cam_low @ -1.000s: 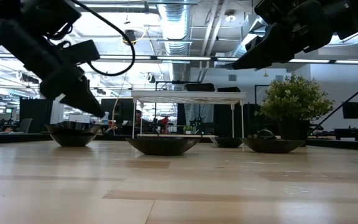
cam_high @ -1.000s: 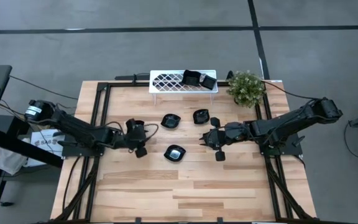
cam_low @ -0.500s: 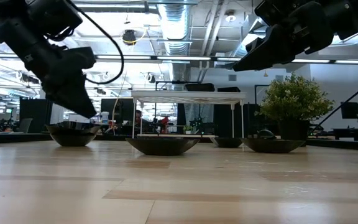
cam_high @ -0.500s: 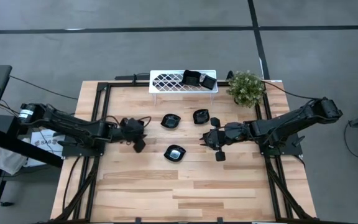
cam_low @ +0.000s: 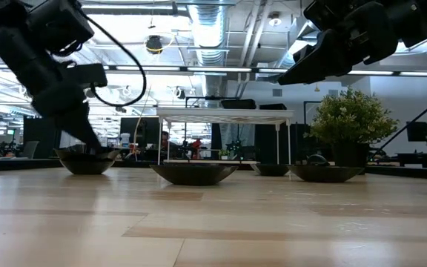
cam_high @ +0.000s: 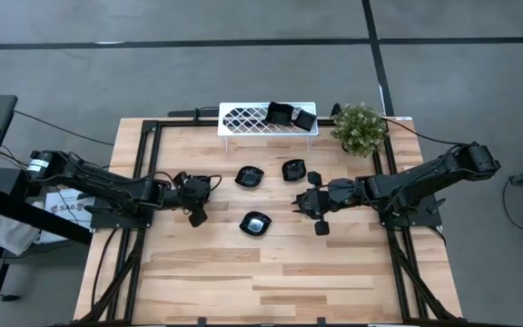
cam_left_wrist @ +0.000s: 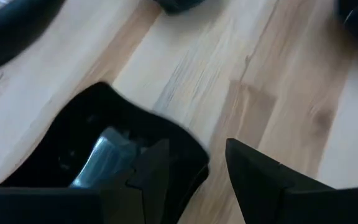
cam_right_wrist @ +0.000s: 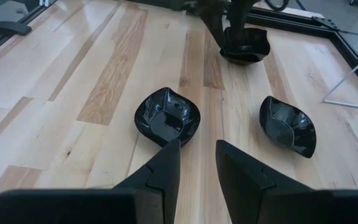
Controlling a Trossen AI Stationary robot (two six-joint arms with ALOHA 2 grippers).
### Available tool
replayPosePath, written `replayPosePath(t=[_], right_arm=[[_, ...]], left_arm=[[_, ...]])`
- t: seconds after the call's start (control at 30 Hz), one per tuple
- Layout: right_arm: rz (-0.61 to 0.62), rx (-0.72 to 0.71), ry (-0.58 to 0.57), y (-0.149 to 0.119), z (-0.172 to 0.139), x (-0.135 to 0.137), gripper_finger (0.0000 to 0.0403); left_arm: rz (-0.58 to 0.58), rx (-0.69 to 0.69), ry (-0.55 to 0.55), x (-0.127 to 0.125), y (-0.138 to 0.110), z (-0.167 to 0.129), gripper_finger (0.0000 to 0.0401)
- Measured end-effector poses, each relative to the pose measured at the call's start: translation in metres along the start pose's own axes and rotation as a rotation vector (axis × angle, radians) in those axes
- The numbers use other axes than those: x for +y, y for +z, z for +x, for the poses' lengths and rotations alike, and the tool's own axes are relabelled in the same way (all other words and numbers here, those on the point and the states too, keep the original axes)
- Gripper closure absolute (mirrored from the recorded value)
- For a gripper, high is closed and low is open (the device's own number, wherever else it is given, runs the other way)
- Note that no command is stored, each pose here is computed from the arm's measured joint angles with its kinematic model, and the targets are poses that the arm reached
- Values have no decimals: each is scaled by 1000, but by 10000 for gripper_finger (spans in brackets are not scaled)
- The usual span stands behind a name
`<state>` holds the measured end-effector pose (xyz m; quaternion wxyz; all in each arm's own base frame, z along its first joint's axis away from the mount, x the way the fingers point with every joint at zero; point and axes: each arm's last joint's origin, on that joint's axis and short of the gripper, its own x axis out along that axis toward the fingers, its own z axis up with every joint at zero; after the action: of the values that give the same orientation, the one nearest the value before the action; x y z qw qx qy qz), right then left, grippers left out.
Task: Pick & Place Mini shaped plates
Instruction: Stack the black distorted square plate on top of the black distorted square plate on the shelf
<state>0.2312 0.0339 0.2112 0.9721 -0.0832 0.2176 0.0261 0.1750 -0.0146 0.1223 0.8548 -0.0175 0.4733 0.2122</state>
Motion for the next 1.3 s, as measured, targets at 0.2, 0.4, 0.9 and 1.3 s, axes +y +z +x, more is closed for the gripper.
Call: replayPosePath(t=[0.2,0.4,0.9,1.3], right_arm=[[0,0,0,0,0,0,305],[0,0,0,0,0,0,305],[0,0,0,0,0,0,305],[0,0,0,0,0,0,305]], left_arm=[[42,40,16,4,-15,5,241],[42,40,16,4,-15,5,241],[41,39,16,4,-15,5,291],[101,32,8,3,-14,5,366]])
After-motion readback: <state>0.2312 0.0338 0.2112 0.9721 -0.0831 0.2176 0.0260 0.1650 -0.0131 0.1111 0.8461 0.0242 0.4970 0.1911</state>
